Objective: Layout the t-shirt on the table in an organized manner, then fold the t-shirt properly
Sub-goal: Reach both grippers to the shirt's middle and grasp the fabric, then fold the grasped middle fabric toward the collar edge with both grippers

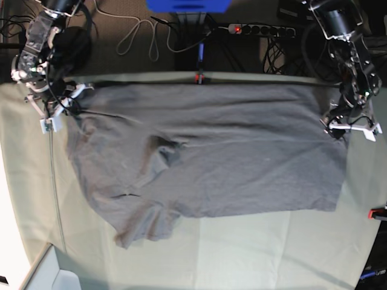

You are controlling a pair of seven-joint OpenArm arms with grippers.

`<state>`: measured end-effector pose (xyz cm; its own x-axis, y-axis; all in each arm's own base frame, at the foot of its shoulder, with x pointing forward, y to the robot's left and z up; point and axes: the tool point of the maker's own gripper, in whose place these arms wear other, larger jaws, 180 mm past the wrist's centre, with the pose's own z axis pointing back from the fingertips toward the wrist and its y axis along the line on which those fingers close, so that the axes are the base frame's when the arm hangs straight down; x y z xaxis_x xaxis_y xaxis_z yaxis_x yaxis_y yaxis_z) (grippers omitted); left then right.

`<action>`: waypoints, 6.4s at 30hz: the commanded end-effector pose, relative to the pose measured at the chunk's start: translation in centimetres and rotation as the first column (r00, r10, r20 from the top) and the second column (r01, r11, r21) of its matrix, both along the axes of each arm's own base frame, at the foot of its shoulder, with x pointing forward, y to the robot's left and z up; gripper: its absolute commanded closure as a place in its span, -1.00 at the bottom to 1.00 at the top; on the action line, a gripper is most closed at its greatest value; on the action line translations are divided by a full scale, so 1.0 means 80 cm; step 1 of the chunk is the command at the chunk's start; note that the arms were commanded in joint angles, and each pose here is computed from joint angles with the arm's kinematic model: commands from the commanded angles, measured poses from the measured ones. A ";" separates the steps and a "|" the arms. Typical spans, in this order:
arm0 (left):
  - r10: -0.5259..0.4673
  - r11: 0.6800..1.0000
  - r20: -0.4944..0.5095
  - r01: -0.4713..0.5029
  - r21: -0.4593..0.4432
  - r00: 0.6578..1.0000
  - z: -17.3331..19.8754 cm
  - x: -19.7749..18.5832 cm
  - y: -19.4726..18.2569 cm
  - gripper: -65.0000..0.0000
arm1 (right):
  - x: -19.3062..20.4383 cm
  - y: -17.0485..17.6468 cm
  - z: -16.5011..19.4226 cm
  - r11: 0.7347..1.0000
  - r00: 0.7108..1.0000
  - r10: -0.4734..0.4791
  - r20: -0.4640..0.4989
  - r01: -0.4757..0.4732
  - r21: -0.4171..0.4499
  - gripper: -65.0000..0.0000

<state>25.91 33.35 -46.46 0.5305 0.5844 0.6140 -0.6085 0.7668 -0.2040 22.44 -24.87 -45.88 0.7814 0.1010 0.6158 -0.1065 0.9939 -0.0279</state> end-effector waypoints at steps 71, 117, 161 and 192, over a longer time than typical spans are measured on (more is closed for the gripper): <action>-0.202 0.911 0.067 0.162 0.380 0.977 0.021 0.203 0.024 -0.48 | 0.281 -0.015 0.024 0.992 0.921 -0.110 0.373 0.082 0.091 -0.08; -0.235 0.900 0.023 0.209 0.382 0.972 0.004 0.189 0.014 1.00 | 0.262 0.002 0.029 0.991 0.916 -0.031 0.400 -0.023 0.131 0.99; -0.270 0.845 0.102 0.185 0.502 0.957 0.081 0.174 0.010 1.00 | 0.138 0.033 0.087 0.992 0.862 0.039 0.505 -0.094 0.083 0.99; -0.163 0.946 0.094 0.128 0.298 0.982 0.038 0.085 0.017 0.14 | 0.058 0.046 0.060 0.981 0.902 0.122 0.414 -0.174 0.089 0.76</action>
<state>31.47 33.51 -45.40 0.5555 0.3226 0.7664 -0.4684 0.8830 -0.0322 26.47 -21.10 -42.42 0.4872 0.0970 0.8679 -0.2385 0.9708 0.0254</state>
